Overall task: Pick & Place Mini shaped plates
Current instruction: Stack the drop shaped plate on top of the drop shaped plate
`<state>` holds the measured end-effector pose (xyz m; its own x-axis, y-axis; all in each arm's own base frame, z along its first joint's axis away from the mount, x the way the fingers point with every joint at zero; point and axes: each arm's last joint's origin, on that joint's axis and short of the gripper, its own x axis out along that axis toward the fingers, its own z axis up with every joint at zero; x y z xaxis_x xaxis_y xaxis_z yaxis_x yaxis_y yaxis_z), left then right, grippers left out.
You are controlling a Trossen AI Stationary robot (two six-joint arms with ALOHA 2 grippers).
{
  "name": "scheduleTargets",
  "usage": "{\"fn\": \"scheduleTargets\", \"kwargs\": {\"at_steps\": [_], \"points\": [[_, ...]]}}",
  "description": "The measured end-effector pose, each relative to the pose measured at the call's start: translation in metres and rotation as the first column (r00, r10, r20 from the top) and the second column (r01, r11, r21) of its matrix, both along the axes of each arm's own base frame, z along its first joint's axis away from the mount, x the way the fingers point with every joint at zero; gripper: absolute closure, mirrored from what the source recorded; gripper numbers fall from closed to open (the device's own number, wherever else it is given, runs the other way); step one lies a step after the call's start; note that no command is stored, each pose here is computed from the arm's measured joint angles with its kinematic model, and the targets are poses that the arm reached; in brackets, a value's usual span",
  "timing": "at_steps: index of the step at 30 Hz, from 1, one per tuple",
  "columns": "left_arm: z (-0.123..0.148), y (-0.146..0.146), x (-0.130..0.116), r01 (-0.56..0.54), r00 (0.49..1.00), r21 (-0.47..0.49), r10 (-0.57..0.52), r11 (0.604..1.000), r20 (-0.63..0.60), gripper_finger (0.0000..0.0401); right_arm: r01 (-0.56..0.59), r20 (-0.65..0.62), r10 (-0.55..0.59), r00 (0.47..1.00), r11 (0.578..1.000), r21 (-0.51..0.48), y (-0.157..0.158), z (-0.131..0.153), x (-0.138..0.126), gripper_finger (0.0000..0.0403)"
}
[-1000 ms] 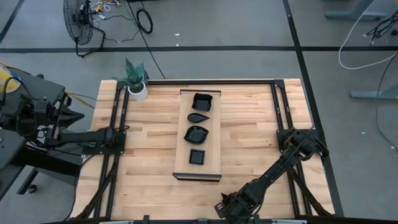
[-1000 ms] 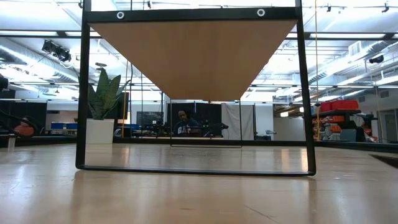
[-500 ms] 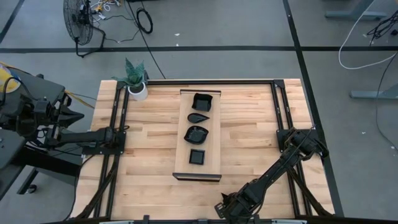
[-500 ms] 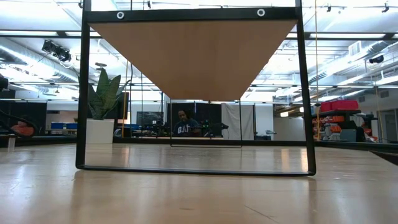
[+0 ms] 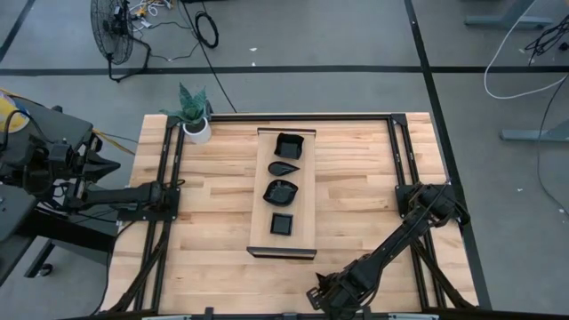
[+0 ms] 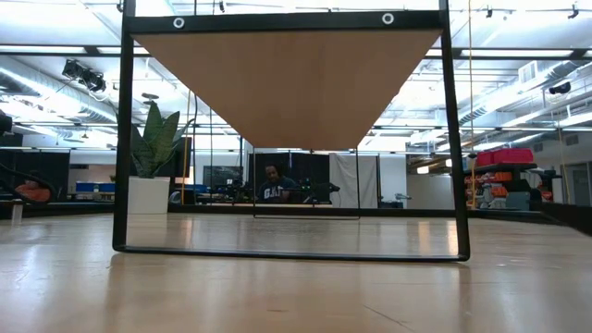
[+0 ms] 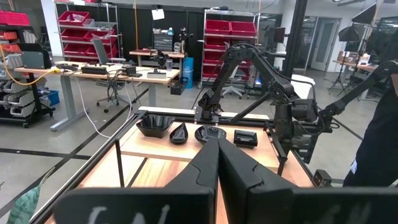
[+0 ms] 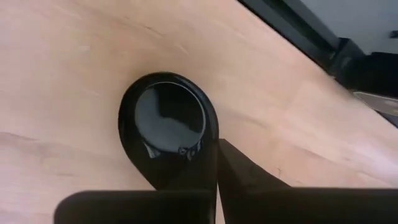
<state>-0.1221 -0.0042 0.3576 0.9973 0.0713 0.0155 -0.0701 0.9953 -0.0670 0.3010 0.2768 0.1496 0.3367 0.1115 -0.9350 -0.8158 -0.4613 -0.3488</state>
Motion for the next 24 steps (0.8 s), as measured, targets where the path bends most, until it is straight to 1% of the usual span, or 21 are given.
{"fn": "scheduleTargets", "kwargs": {"at_steps": [5,11,16,19,22,24], "points": [[0.000,0.000,0.000,0.000,1.000,0.000,0.000,1.000,0.000,0.0387,0.004,0.014,-0.004,1.000,1.000,0.015,-0.001,0.008,-0.001,0.0399],[0.000,0.000,0.000,0.000,1.000,0.000,0.000,1.000,0.000,0.0387,0.109,0.012,-0.110,0.994,0.991,0.074,-0.002,0.018,-0.002,0.0399],[0.000,0.000,0.000,0.000,1.000,0.000,0.000,1.000,0.000,0.0387,0.178,0.027,-0.185,0.982,0.971,0.159,-0.004,0.040,-0.005,0.0399],[0.000,0.000,0.000,0.000,1.000,0.000,0.000,1.000,0.001,0.0387,0.265,0.032,-0.282,0.959,0.929,0.258,-0.006,0.060,-0.007,0.0399],[0.000,0.000,0.000,0.000,1.000,0.000,0.000,1.000,0.000,0.0387,0.360,0.015,-0.394,0.919,0.855,0.373,-0.008,0.079,-0.009,0.0399],[0.000,0.000,0.000,0.000,1.000,0.000,0.000,1.000,0.000,0.0387,0.408,-0.004,-0.454,0.891,0.797,0.446,-0.010,0.093,-0.011,0.0400]]}}
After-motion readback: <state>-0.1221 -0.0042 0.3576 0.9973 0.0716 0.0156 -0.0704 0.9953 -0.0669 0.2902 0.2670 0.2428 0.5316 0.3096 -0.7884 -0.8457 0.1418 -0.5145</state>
